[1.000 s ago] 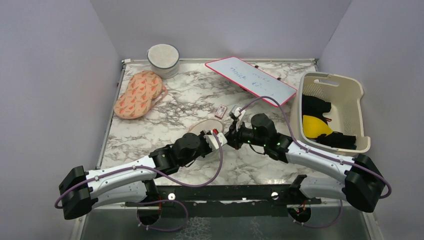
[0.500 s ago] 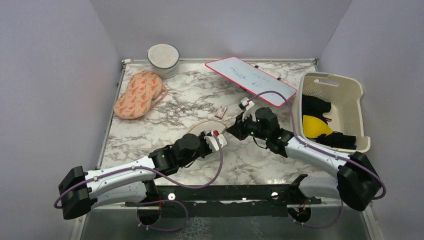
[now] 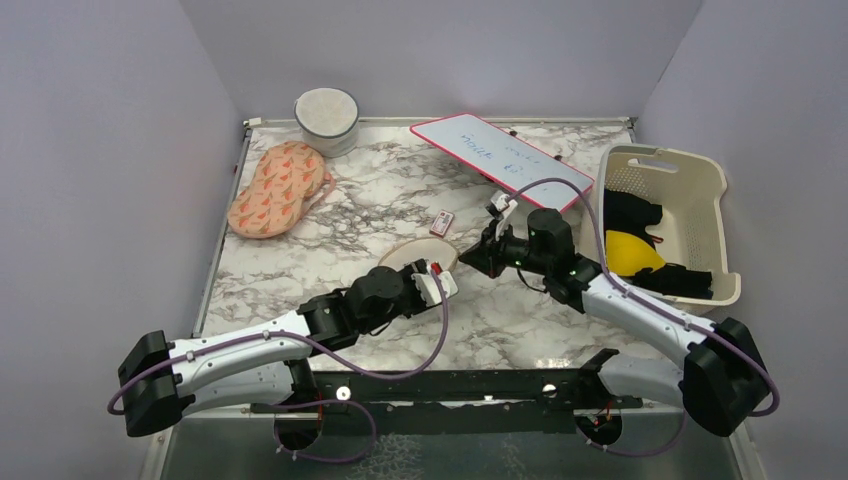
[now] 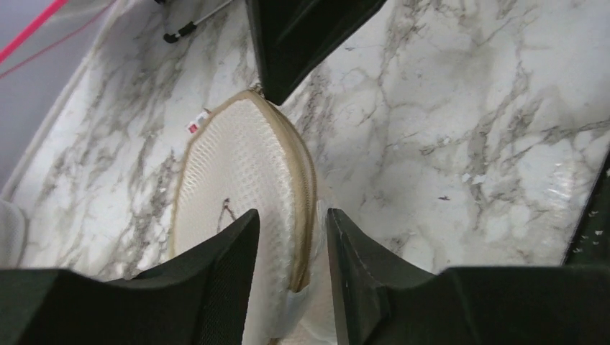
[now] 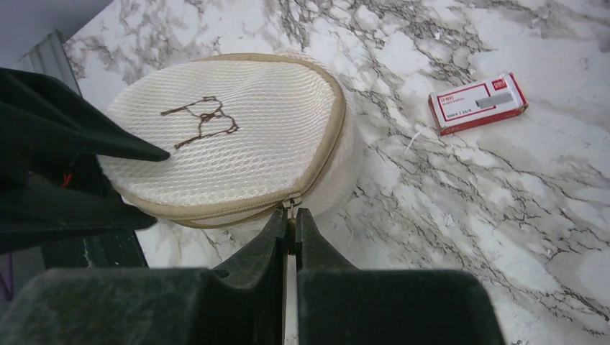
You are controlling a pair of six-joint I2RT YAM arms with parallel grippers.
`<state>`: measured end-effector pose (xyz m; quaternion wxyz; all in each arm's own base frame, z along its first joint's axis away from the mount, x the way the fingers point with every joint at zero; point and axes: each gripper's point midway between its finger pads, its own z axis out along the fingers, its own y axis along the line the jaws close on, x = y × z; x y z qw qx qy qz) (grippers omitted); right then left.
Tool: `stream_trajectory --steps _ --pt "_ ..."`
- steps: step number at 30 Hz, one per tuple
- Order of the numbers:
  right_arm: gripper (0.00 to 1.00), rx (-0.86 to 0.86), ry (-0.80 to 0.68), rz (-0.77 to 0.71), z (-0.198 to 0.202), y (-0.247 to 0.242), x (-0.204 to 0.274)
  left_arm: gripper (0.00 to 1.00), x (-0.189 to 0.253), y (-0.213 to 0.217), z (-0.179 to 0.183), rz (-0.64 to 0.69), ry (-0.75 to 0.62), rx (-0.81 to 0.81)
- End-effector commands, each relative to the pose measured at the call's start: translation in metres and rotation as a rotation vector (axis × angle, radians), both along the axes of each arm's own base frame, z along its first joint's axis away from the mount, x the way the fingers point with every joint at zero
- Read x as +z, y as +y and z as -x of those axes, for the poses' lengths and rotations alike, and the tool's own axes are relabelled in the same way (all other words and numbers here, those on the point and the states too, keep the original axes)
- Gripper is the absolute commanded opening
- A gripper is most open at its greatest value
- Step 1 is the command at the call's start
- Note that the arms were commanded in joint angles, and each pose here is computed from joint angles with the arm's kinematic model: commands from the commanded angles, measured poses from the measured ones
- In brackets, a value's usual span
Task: Unzip the laundry bag and remove the bra
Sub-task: Unzip the laundry bag at the center of the board.
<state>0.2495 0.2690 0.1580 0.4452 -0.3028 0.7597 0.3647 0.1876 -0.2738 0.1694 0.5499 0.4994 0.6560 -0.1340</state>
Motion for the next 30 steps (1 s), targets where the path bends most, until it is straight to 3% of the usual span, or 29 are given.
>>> stream_trajectory --steps 1,6,11,14,18,30 --pt "0.01 0.07 -0.008 -0.022 0.018 0.003 0.012 0.41 0.014 -0.019 0.024 0.056 0.061 -0.149" --pt "0.01 0.083 0.028 -0.035 0.034 0.017 0.01 0.55 0.013 -0.025 0.033 0.073 0.088 -0.198" --pt "0.01 0.113 0.046 -0.064 0.049 0.036 0.015 0.56 0.013 -0.013 0.012 0.048 0.046 -0.069" --pt "0.01 0.121 0.043 -0.058 0.056 0.044 0.015 0.5 0.018 -0.005 0.005 0.057 0.012 -0.019" --pt "0.01 0.111 0.036 -0.054 0.056 0.043 0.016 0.34 0.021 0.002 0.002 0.059 -0.014 0.001" --pt "0.01 0.121 0.032 -0.05 0.06 0.04 0.018 0.1 0.005 -0.001 0.0 -0.027 0.008 -0.007"
